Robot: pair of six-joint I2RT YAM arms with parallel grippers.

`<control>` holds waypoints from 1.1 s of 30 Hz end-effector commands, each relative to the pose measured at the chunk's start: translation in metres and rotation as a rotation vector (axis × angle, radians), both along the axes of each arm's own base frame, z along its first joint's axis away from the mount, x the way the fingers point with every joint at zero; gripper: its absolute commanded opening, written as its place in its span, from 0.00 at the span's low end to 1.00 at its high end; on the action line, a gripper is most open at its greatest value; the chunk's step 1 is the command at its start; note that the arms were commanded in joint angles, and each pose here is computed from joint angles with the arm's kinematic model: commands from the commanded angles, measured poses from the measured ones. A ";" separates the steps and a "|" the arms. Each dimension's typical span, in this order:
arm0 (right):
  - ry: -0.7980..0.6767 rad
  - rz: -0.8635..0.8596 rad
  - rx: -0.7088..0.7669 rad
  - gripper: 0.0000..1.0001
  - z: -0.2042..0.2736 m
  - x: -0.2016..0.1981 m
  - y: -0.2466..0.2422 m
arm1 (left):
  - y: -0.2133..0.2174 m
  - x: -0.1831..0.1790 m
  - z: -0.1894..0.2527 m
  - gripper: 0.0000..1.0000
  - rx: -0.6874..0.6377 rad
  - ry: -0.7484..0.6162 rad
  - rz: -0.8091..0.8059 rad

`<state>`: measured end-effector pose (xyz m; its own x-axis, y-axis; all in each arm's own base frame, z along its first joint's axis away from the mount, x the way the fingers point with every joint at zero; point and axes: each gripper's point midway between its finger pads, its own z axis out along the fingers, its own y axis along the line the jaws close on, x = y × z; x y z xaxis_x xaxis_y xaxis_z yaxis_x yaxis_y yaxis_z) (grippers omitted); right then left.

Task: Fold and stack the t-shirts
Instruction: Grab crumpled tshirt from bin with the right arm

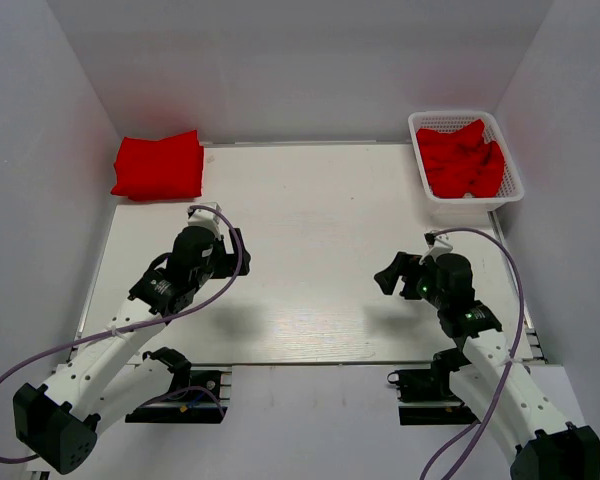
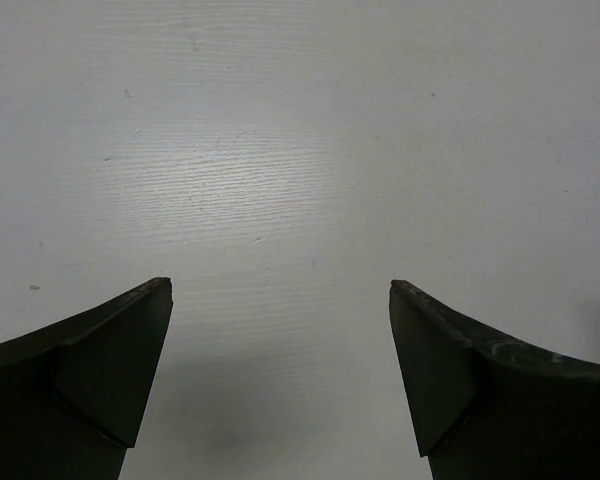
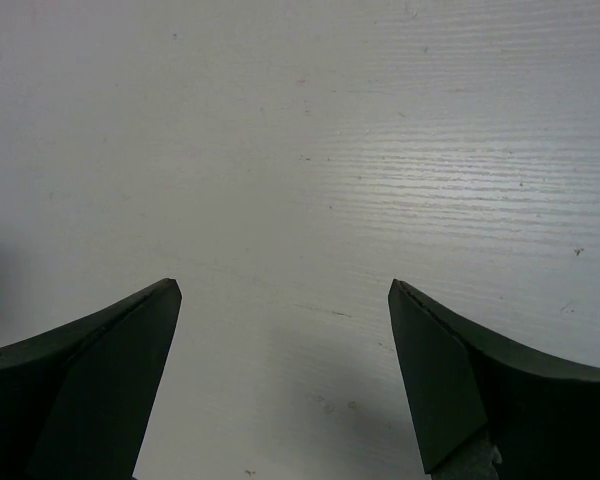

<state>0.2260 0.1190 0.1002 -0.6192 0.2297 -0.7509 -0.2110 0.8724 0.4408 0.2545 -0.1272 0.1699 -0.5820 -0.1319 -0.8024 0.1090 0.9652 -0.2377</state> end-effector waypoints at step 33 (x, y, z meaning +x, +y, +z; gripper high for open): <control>0.062 -0.557 -0.234 0.90 0.071 0.400 -0.190 | -0.028 0.047 -0.006 1.00 0.037 -0.058 -0.086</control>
